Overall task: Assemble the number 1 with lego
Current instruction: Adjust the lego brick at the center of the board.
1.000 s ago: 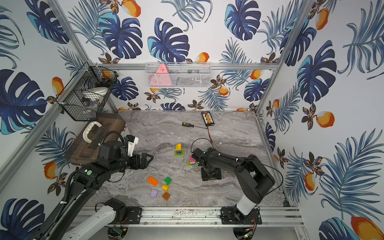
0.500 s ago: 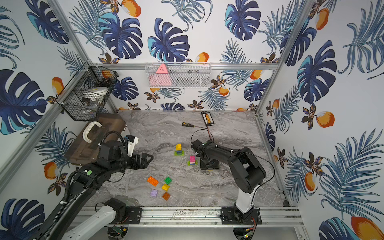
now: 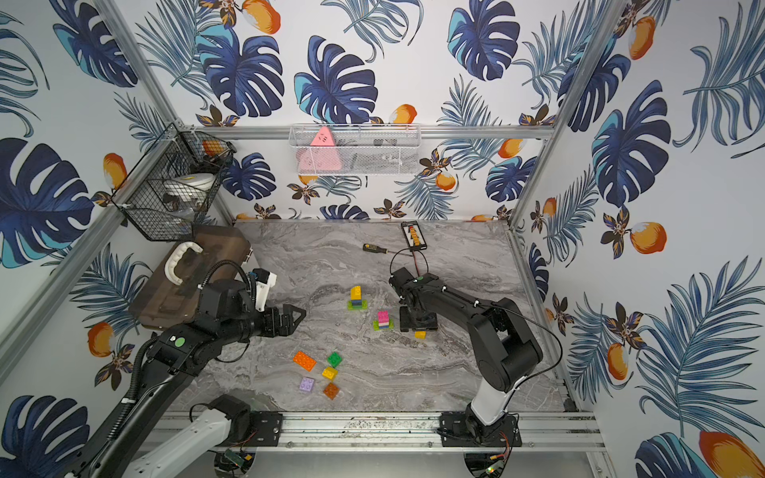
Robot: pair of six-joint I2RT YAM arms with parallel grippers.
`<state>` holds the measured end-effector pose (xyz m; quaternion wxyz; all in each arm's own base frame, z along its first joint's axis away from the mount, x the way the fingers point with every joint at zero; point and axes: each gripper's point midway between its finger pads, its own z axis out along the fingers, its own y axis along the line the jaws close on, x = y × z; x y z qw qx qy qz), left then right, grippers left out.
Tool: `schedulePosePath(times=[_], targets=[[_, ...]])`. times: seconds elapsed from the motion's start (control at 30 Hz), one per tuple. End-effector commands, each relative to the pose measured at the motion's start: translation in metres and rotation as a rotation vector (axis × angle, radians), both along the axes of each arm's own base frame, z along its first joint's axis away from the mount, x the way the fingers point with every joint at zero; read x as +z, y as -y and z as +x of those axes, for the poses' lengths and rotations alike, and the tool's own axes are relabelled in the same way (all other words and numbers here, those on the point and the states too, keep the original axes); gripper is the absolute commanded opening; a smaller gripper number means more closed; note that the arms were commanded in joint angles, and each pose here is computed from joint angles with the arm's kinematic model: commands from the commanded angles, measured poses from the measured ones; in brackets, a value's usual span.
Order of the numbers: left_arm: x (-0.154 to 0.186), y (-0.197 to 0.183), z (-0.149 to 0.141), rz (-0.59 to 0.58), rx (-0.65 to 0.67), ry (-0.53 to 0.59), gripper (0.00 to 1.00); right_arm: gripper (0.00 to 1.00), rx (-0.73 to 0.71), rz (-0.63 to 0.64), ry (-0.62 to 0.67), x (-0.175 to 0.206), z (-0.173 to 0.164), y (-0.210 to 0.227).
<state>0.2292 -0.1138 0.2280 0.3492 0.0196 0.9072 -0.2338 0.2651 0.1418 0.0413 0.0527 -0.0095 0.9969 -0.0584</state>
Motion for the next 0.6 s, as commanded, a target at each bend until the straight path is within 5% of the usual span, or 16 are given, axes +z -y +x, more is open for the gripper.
schedulePosePath(times=[0.0, 0.57], targets=[[0.005, -0.001, 0.002, -0.001, 0.005, 0.021, 0.99, 0.64, -0.060, -0.027, -0.021, 0.001, -0.009, 0.008], [0.007, 0.000, 0.001, -0.004, 0.001, 0.026, 0.99, 0.59, -0.224, 0.075, -0.007, -0.012, -0.003, 0.008]])
